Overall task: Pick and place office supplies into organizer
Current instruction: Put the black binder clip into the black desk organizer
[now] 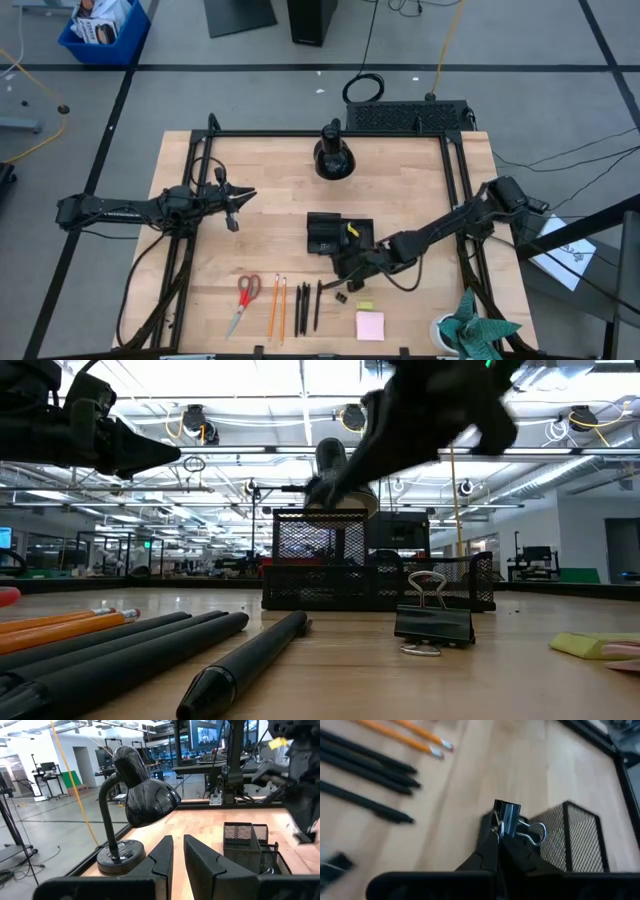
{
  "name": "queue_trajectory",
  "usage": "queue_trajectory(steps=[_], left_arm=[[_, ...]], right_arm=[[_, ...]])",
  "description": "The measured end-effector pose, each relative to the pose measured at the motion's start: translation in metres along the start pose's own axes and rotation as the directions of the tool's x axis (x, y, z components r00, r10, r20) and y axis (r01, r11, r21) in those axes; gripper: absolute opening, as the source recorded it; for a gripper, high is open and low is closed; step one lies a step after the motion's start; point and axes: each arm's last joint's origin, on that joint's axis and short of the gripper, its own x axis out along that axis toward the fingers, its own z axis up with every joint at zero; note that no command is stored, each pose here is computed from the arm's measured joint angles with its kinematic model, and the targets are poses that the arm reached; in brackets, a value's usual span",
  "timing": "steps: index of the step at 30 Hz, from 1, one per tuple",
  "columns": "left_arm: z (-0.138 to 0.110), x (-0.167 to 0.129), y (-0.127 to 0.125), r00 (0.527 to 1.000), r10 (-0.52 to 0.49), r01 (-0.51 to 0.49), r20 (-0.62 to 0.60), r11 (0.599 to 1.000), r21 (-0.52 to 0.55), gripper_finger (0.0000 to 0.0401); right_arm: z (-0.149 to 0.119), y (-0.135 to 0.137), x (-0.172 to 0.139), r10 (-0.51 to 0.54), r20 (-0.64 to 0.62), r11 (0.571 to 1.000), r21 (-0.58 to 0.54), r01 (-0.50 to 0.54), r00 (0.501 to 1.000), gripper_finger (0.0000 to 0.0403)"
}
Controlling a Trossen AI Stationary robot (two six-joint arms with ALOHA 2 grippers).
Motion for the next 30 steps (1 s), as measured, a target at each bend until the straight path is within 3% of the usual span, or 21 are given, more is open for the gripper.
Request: queue_trajectory(steps=[11, 20, 30], left_arm=[[0.0, 0.0, 0.0, 1.0, 0.008, -0.008, -0.002, 1.0, 0.002, 0.0051], [0.0, 0.0, 0.0, 1.0, 0.008, -0.008, -0.001, 1.0, 0.001, 0.0051], [0.0, 0.0, 0.0, 1.0, 0.008, -0.008, -0.001, 1.0, -0.001, 0.0051]], right_arm=[[-0.012, -0.015, 0.036, -0.054, -0.121, 0.998, 0.013, 0.056, 0.991, 0.0], [-0.024, -0.028, 0.04, 0.012, -0.21, 0.998, 0.065, 0.001, 0.978, 0.0], [-0.024, -0.029, 0.041, 0.06, -0.2, 0.994, 0.1, -0.041, 0.978, 0.0023]])
